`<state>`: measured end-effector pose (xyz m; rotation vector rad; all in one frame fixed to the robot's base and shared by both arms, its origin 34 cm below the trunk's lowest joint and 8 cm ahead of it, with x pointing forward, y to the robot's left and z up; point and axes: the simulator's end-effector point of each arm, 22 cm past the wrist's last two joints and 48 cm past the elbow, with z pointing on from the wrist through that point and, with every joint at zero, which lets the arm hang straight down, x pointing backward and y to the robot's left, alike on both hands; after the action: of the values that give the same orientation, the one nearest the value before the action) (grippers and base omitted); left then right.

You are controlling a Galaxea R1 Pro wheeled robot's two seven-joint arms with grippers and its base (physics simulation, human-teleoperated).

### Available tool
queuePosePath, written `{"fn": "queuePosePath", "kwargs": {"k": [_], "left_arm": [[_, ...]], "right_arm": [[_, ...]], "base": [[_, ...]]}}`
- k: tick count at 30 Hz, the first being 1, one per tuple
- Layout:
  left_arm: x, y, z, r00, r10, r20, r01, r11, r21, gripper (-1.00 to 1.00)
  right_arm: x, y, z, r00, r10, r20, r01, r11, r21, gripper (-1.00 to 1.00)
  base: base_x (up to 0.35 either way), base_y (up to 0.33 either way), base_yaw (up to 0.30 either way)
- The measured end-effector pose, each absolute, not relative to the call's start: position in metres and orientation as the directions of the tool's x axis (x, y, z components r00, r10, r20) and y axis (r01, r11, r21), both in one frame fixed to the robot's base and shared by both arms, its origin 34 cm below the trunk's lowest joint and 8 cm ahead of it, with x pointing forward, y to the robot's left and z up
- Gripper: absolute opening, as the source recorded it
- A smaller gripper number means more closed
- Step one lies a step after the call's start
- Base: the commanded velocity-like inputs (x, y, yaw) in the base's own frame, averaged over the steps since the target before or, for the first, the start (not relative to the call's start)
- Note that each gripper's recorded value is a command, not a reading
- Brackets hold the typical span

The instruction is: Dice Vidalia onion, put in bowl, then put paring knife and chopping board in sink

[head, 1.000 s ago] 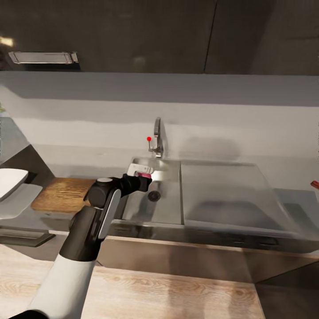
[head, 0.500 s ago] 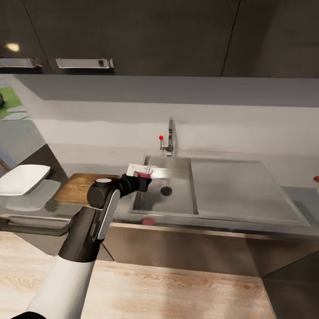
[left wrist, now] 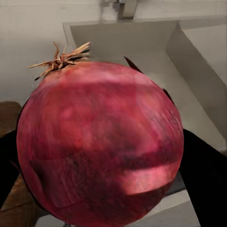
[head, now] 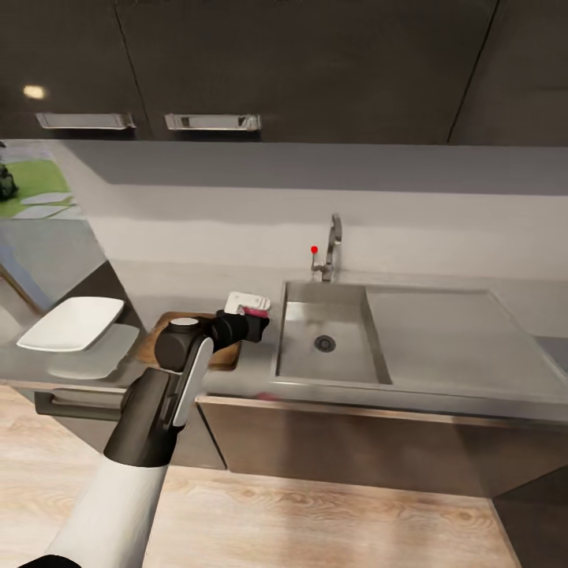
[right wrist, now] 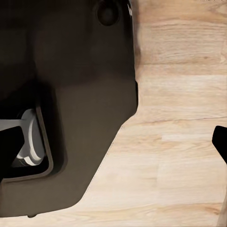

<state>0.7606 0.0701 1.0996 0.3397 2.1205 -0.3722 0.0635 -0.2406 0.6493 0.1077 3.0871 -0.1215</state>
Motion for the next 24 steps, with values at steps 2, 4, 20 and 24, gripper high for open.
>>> {"fn": "queuePosePath", "kwargs": {"k": [2, 4, 20, 24], "left_arm": [[0.761, 0.071, 1.099, -0.534, 0.099, -0.84, 0.378, 0.916, -0.132, -1.0], [0.761, 0.071, 1.099, -0.534, 0.1, -0.84, 0.378, 0.916, -0.132, -1.0], [0.761, 0.073, 1.091, -0.548, 0.106, -0.83, 0.374, 0.918, -0.13, -1.0], [0.761, 0.074, 1.089, -0.551, 0.107, -0.827, 0.373, 0.919, -0.13, -1.0]], "right_arm": [[0.066, -0.241, 0.649, -0.996, 0.066, -0.057, 0.071, 0.994, -0.078, 1.0], [0.067, -0.242, 0.649, -0.996, 0.066, -0.06, 0.07, 0.994, -0.079, 1.0], [0.07, -0.242, 0.649, -0.996, 0.062, -0.066, 0.067, 0.995, -0.076, 1.0], [0.07, -0.242, 0.649, -0.996, 0.062, -0.066, 0.066, 0.995, -0.076, 1.0]], "base": [[0.0, 0.308, 0.0], [0.0, 0.308, 0.0], [0.0, 0.308, 0.0], [0.005, 0.308, 0.0]]}}
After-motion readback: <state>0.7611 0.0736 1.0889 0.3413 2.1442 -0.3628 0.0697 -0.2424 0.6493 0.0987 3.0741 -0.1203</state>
